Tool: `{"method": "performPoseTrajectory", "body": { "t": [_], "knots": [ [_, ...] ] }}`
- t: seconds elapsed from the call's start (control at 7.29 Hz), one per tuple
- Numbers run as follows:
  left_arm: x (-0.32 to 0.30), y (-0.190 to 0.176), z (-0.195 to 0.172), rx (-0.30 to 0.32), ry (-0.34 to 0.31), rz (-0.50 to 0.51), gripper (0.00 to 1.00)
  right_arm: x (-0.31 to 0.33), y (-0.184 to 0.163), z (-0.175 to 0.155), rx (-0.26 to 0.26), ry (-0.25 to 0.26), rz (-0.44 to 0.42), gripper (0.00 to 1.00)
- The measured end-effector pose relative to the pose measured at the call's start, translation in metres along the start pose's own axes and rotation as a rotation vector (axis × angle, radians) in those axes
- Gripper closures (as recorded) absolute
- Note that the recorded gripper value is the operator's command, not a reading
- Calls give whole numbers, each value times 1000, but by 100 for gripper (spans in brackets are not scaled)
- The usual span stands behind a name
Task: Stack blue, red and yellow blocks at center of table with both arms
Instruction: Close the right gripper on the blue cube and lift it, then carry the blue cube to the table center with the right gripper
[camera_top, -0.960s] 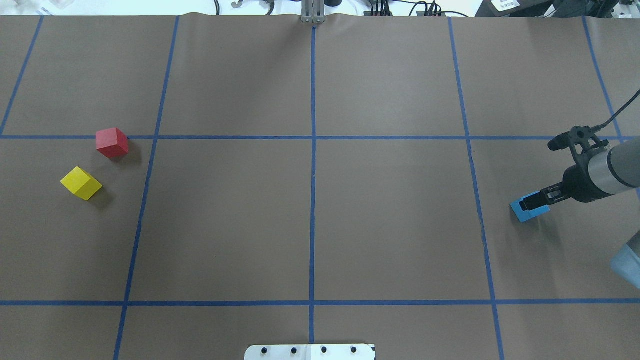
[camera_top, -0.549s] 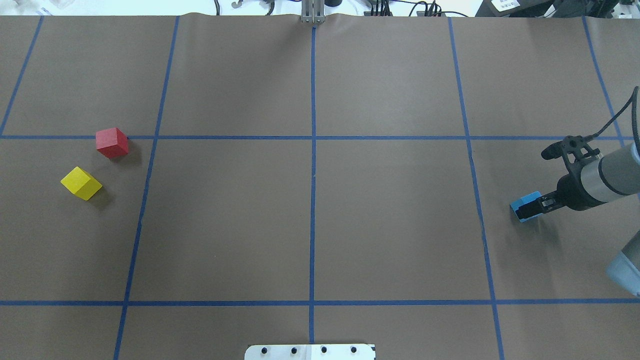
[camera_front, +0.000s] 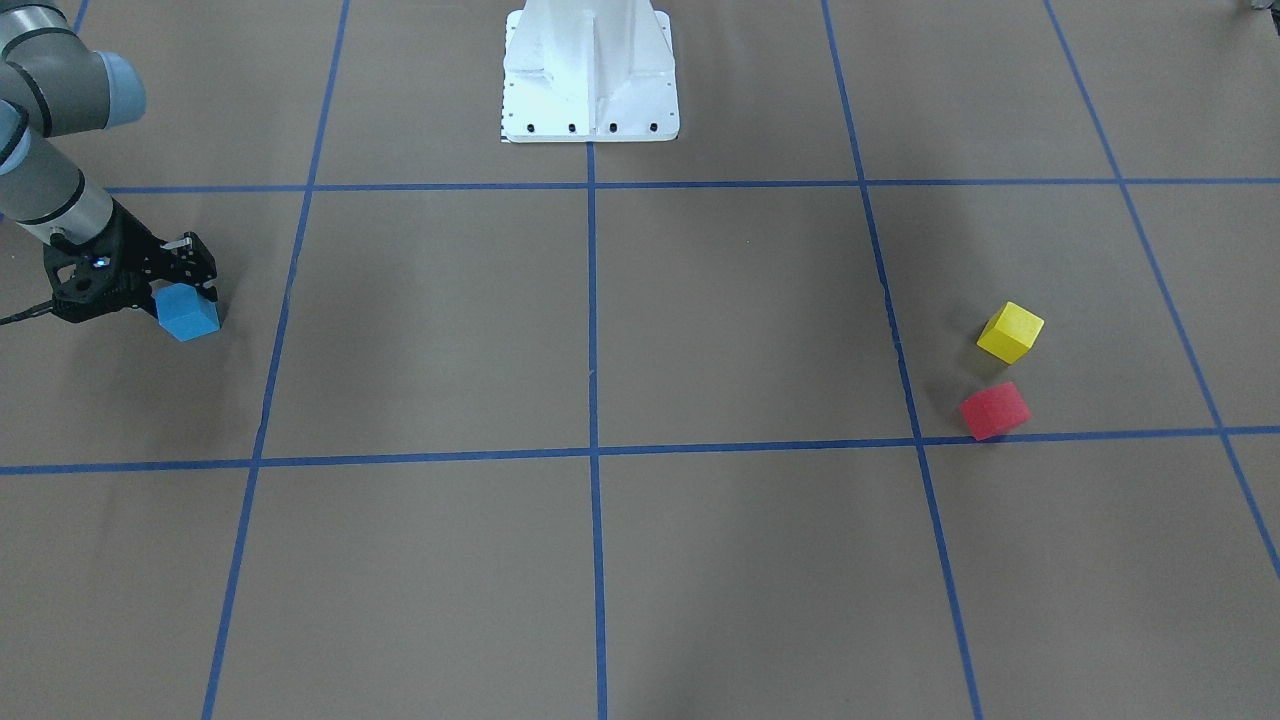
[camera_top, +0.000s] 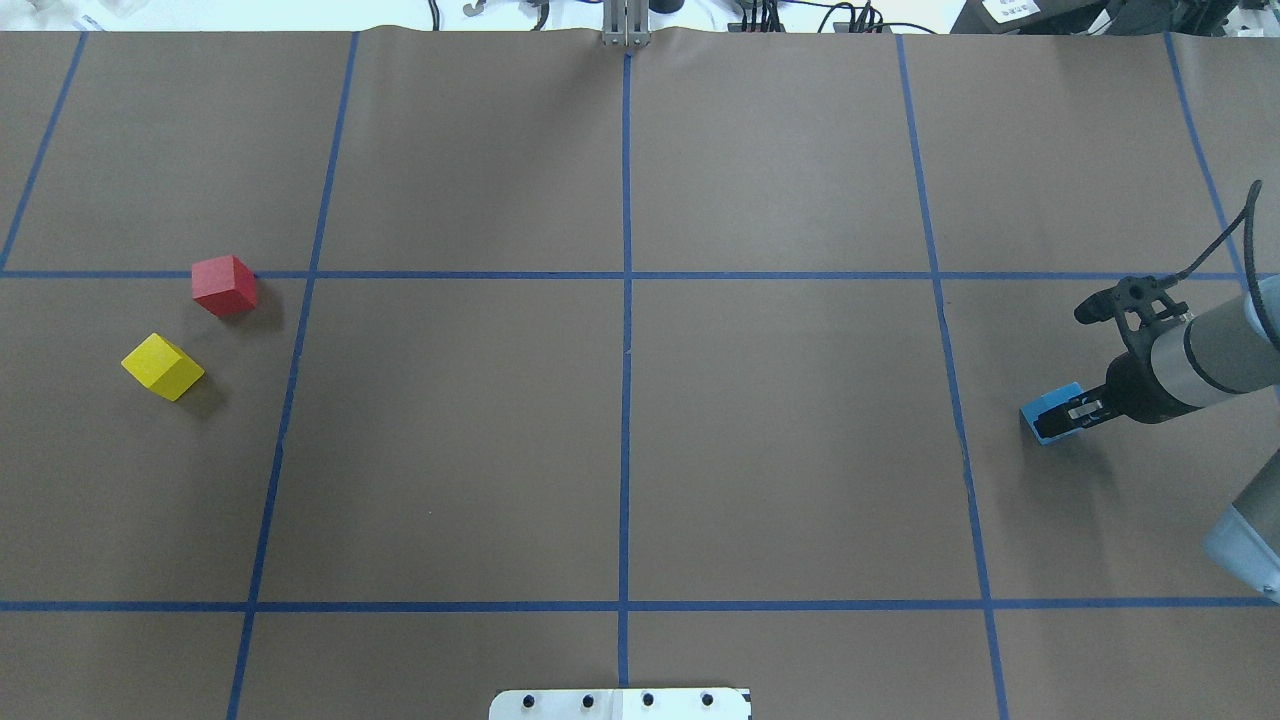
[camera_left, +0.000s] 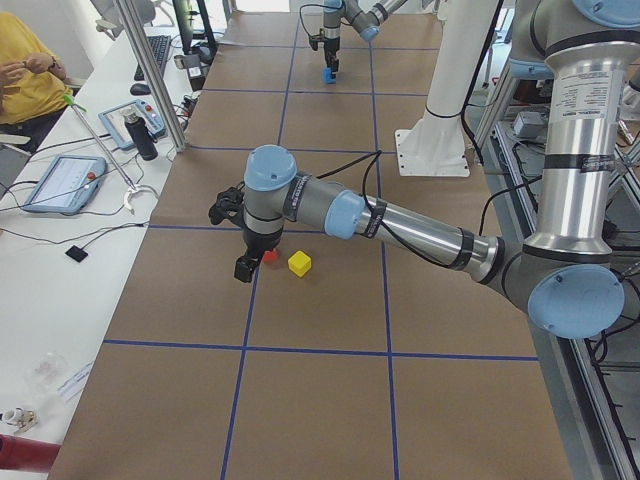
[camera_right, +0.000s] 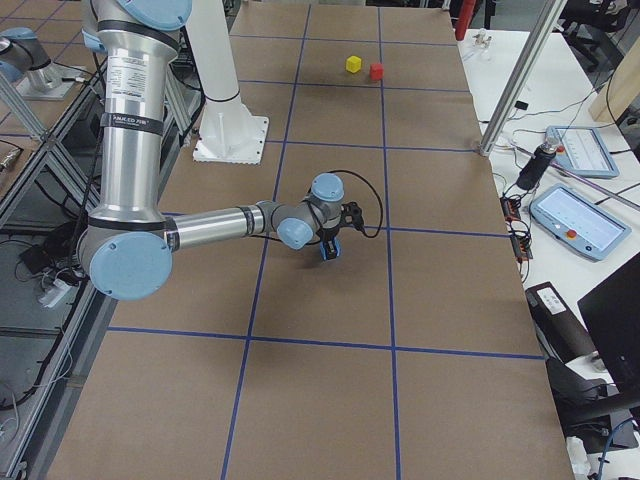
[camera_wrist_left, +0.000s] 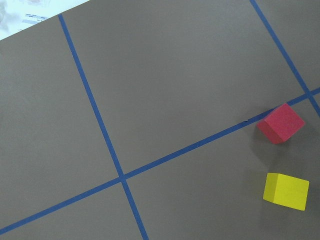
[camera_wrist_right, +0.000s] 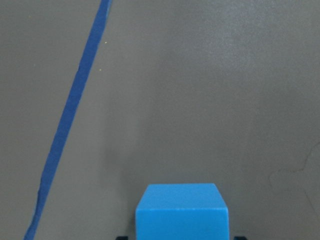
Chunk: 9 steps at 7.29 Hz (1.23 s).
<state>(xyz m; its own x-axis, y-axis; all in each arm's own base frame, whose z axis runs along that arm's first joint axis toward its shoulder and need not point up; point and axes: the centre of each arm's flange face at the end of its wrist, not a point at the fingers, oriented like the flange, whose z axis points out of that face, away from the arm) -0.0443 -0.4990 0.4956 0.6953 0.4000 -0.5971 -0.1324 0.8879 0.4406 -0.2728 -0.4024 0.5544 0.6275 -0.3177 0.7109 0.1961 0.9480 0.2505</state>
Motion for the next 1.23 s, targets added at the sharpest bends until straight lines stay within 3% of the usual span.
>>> {"method": "performPoseTrajectory", "body": {
  "t": [0.41, 0.69, 0.96, 1.23],
  "knots": [
    [0, 1, 1, -2, 1, -2, 0, -38, -43, -11, 54, -30, -35, 100],
    [-1, 1, 1, -3, 2, -3, 0, -96, -106, -28, 64, -11, -22, 100],
    [-1, 1, 2, -4, 2, -4, 0, -177, -169, -45, 44, 43, 55, 100],
    [-2, 1, 2, -4, 3, -5, 0, -264, -223, -36, 32, 54, 168, 100]
  ]
}}
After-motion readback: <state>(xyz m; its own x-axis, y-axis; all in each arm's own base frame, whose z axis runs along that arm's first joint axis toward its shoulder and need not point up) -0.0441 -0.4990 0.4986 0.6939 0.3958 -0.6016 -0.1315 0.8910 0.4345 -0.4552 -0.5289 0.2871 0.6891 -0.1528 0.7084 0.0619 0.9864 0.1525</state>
